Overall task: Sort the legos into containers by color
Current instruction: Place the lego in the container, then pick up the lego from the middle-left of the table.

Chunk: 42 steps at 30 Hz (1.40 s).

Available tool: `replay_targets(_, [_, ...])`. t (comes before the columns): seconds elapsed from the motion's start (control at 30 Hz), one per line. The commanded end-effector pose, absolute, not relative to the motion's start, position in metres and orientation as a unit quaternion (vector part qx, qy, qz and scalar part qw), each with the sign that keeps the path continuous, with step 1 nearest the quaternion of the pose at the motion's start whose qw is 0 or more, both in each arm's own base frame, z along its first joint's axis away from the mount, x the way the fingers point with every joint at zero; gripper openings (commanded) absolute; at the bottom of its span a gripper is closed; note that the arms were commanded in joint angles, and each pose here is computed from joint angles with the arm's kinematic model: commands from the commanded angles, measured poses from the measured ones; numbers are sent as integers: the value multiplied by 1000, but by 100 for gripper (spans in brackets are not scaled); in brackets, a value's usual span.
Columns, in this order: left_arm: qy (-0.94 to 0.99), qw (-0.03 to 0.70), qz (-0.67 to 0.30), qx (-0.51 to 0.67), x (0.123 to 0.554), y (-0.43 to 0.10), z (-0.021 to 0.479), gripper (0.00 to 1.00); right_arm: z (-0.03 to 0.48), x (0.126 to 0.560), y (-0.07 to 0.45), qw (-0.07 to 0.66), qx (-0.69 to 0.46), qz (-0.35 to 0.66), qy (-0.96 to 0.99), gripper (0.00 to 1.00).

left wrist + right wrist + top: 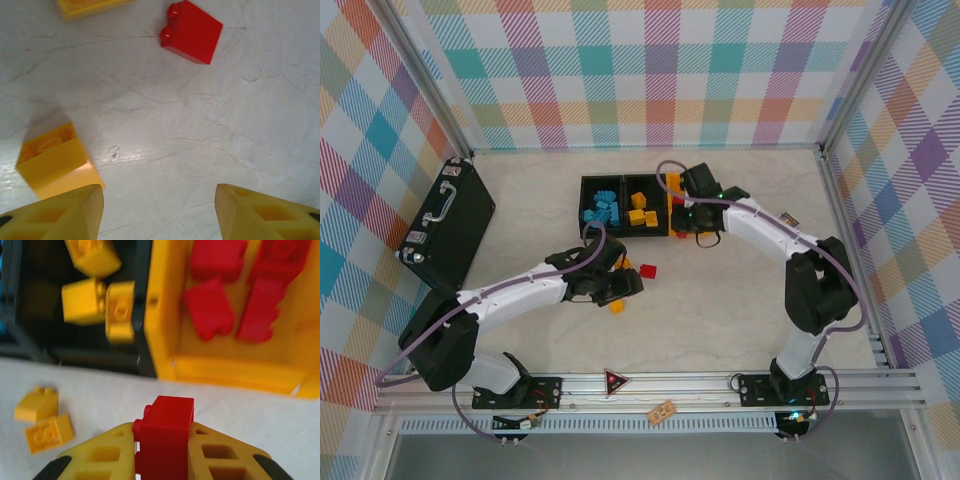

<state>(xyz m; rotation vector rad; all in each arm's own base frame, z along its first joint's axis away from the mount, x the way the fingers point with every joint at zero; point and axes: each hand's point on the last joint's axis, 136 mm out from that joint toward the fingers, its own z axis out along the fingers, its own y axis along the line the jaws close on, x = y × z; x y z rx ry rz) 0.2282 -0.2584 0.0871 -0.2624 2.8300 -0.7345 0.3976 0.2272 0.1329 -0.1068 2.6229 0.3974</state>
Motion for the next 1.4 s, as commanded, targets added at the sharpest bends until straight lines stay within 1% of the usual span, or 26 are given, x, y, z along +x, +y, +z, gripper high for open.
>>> replay_targets(0.0, [956, 115, -262, -70, 233, -274, 99, 60, 134, 425, 221, 250, -30, 129, 959, 20])
replay_targets(0.3, [957, 118, -259, -62, 229, -277, 103, 60, 125, 493, 207, 254, 13, 88, 963, 20])
replay_targets(0.5, [958, 123, -250, -69, 222, -265, 103, 60, 115, 523, 197, 254, 37, 68, 964, 20])
replay_targets(0.63, [960, 128, -240, -72, 218, -256, 103, 60, 111, 535, 196, 253, 43, 58, 965, 22])
replay_targets(0.7, [960, 130, -237, -73, 217, -252, 103, 60, 111, 540, 195, 254, 45, 50, 965, 27])
replay_targets(0.8, [960, 132, -233, -76, 216, -248, 103, 60, 116, 544, 196, 256, 47, 52, 964, 38])
replay_targets(0.83, [960, 133, -233, -77, 215, -248, 103, 60, 120, 544, 196, 258, 47, 55, 963, 42])
replay_targets(0.87, [961, 133, -232, -78, 215, -247, 103, 60, 123, 544, 197, 260, 48, 58, 963, 43])
replay_targets(1.03, [963, 131, -223, -79, 214, -244, 101, 60, 152, 529, 202, 277, 39, 91, 956, 43])
replay_targets(1.13, [965, 133, -213, -82, 213, -239, 99, 60, 172, 511, 204, 295, 30, 114, 948, 43])
replay_targets(1.37, [969, 132, -186, -92, 210, -226, 92, 60, 192, 451, 202, 304, 13, 161, 939, 44])
